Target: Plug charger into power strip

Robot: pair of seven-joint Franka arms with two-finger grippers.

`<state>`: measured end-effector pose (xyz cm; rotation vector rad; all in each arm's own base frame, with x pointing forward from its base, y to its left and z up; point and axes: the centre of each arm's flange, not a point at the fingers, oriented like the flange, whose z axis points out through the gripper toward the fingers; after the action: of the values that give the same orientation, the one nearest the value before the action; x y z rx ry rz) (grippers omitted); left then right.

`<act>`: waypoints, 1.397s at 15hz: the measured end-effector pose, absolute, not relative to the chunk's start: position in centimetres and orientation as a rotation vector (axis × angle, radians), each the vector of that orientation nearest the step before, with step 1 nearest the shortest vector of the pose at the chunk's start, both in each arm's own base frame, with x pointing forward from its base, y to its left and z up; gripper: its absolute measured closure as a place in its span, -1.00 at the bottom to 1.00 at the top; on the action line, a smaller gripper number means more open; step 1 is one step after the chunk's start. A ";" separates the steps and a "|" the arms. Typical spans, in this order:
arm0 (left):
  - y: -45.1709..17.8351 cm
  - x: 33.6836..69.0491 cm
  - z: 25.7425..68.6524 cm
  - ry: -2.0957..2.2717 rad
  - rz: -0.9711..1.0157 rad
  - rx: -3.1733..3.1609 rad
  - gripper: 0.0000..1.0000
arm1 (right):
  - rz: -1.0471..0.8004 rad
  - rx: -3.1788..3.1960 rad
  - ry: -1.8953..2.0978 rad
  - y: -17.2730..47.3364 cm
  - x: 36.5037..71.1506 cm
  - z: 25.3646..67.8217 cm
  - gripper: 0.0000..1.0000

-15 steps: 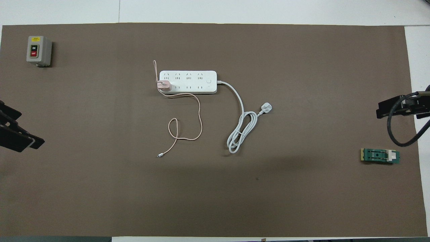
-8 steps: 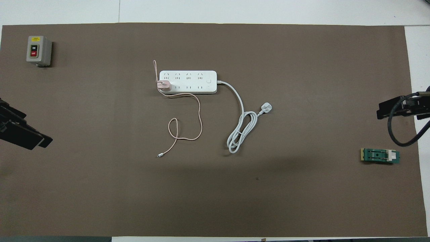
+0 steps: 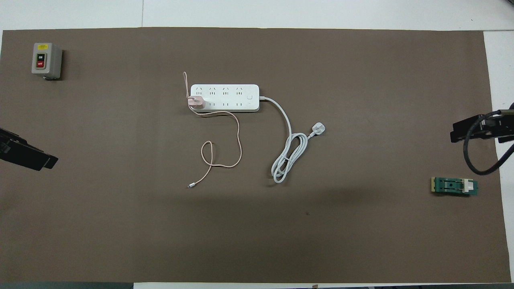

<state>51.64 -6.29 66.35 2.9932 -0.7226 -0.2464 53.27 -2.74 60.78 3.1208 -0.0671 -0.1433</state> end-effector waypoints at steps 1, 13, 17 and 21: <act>-5.7 51.7 65.8 -0.604 -0.238 3.038 -1.00 | -0.143 3.121 -0.067 -2.7 53.3 60.8 -1.00; 0.5 50.2 63.7 0.063 -0.222 3.142 -1.00 | -0.141 3.120 -0.048 -2.1 53.3 60.8 -1.00; -2.0 51.3 62.2 -0.023 -0.239 3.153 -1.00 | -0.137 3.120 -0.049 -2.1 53.2 61.0 -1.00; -0.1 53.7 60.6 0.013 -0.250 3.142 -1.00 | -0.131 3.121 -0.054 -2.3 53.1 61.2 -1.00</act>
<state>53.66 -0.08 60.59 3.1421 0.0134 -0.2503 53.14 -2.28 61.16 3.1206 -0.0544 -0.1313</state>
